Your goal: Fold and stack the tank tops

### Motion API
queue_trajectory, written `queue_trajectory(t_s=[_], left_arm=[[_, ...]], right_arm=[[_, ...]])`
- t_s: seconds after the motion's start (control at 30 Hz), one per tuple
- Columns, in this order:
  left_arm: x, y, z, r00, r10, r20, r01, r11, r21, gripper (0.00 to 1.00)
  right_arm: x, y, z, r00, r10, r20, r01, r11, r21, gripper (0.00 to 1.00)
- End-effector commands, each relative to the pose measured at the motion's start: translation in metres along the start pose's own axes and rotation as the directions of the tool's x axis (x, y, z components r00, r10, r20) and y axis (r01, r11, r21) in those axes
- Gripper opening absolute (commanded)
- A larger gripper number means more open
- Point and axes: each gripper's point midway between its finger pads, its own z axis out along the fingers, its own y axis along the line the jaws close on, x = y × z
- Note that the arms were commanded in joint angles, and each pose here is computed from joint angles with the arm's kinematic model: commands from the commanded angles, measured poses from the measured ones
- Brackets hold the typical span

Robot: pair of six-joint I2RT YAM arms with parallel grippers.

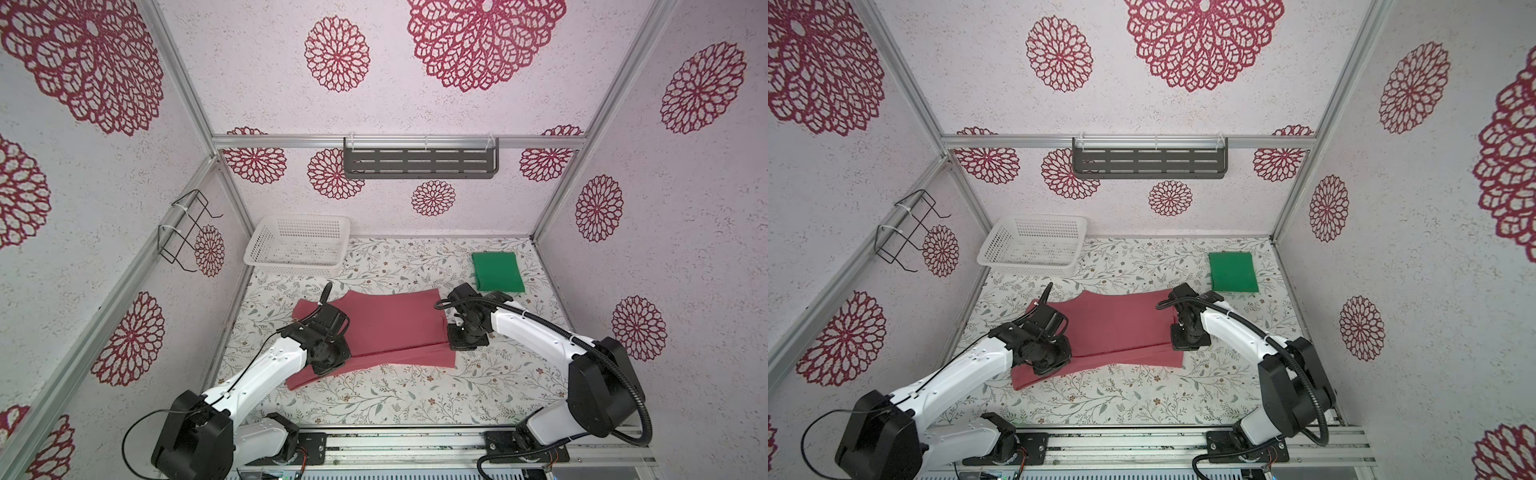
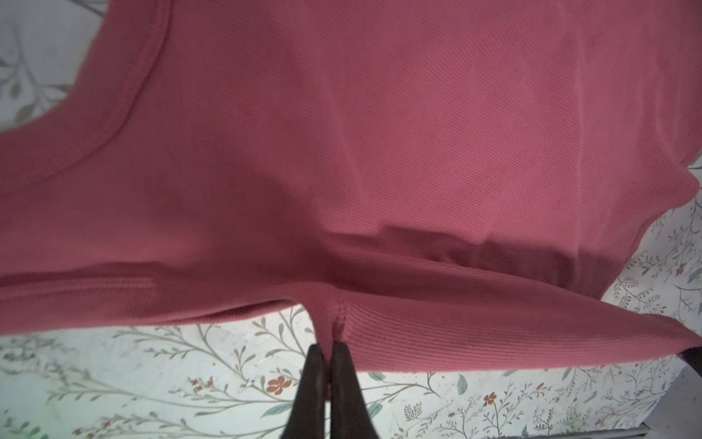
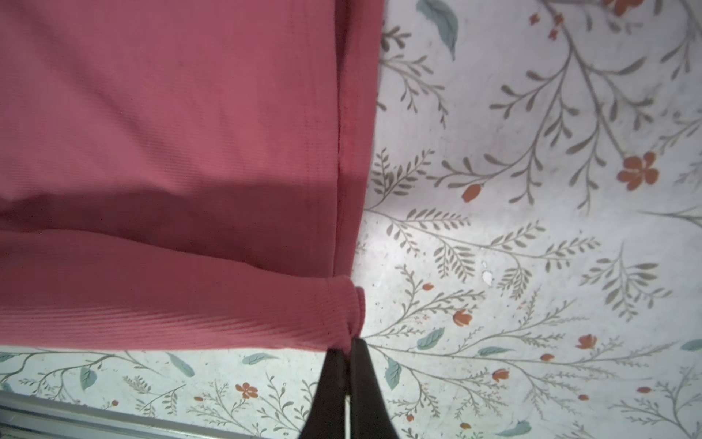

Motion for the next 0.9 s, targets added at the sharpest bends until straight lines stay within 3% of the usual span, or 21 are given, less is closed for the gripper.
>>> queue_trajectory(t_s=[0.0, 0.57, 0.63, 0.7, 0.87], left_arm=[[-0.015, -0.008, 0.001, 0.996, 0.089, -0.018, -0.088, 0.996, 0.012, 0.0], [-0.077, -0.016, 0.034, 0.972, 0.162, -0.169, -0.172, 0.984, -0.049, 0.0], [-0.084, -0.012, 0.035, 0.97, 0.167, -0.176, -0.181, 0.981, -0.067, 0.09], [-0.091, -0.009, 0.03, 0.97, 0.174, -0.17, -0.191, 0.978, -0.086, 0.28], [-0.105, 0.006, -0.002, 0.973, 0.19, -0.132, -0.21, 0.965, -0.154, 0.63]], right_arm=[[-0.018, -0.013, -0.003, 0.999, -0.027, 0.021, 0.026, 0.998, 0.051, 0.0], [-0.084, -0.026, 0.024, 0.999, -0.031, 0.026, 0.031, 0.999, 0.031, 0.0], [-0.095, -0.028, 0.027, 0.999, -0.029, 0.036, 0.028, 0.999, 0.028, 0.0], [-0.105, -0.029, 0.028, 0.999, -0.023, 0.049, 0.022, 1.0, 0.02, 0.03], [-0.127, -0.032, 0.018, 0.995, -0.012, 0.103, 0.012, 1.0, 0.01, 0.35]])
